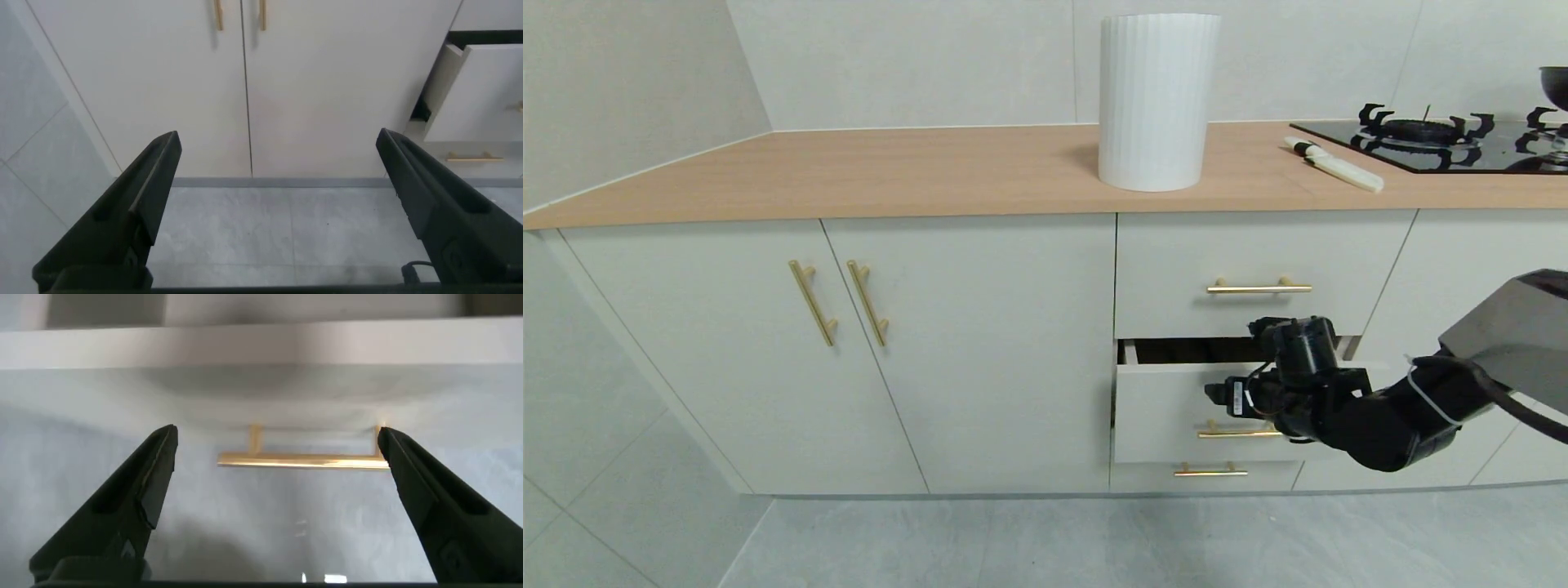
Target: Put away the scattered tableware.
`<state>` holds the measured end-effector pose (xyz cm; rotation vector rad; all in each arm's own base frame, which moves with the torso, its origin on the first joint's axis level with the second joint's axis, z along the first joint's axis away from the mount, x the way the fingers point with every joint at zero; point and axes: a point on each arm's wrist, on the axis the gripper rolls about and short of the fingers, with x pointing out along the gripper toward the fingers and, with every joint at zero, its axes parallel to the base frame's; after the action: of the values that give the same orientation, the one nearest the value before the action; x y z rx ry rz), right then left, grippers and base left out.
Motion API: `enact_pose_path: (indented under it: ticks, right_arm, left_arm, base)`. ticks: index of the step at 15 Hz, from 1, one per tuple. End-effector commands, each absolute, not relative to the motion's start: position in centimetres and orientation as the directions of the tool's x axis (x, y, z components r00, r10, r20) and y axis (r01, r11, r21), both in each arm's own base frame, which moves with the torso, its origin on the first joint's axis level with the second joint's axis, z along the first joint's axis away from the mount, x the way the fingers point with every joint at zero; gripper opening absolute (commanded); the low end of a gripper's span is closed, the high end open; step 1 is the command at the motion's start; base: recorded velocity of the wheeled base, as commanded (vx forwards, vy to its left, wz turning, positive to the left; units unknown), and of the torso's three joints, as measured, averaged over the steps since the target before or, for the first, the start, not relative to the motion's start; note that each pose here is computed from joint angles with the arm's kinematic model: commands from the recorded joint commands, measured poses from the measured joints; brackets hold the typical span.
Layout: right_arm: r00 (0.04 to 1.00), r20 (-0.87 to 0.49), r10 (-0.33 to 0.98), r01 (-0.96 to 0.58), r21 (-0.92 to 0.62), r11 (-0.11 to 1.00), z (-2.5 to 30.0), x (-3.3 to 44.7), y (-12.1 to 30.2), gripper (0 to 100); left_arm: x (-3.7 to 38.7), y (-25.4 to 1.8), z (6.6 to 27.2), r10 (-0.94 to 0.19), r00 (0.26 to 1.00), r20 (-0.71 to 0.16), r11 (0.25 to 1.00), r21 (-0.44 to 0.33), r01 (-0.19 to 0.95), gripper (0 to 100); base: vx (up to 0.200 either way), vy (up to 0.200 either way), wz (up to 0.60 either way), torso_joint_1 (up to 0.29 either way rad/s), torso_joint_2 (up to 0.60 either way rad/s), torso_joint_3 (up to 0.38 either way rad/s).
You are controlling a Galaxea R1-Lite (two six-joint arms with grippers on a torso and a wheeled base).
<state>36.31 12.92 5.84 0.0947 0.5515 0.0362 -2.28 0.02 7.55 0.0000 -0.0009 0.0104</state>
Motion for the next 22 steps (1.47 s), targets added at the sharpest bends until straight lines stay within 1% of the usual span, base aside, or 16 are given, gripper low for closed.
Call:
enact_pose_path:
  ticks: [1, 8, 15, 22]
  right_arm:
    - [0.845, -0.533, 0.035, 0.011, 0.083, 0.997, 3.9, 36.7, 12.8, 100]
    - [0.895, -0.44, -0.075, 0.117, 0.069, 0.991, 2.7, 38.8, 12.4, 100]
    - [0.919, -0.377, -0.116, 0.17, 0.113, 0.979, 3.3, 40.4, 12.3, 100]
    - [0.926, -0.341, -0.16, 0.224, 0.155, 0.962, 3.2, 42.0, 12.0, 100]
  left_arm:
    - [-2.3, 0.0, 7.6, 0.011, 1.0, 0.002, 1.0, 0.0, -0.011, 100]
    - [-2.3, 0.0, 7.6, 0.011, 1.0, 0.002, 1.0, 0.0, -0.011, 100]
    - [-2.3, 0.0, 7.5, 0.011, 1.0, 0.0, 1.0, 0.0, -0.011, 100]
    - [-2.3, 0.0, 7.6, 0.011, 1.0, 0.002, 1.0, 0.0, -0.011, 100]
  base:
    - [0.0, 0.0, 0.0, 0.0, 0.0, 0.0]
    - [0.0, 0.0, 0.0, 0.0, 0.0, 0.0]
    - [0.0, 0.0, 0.0, 0.0, 0.0, 0.0]
    - [0.0, 0.0, 0.0, 0.0, 0.0, 0.0]
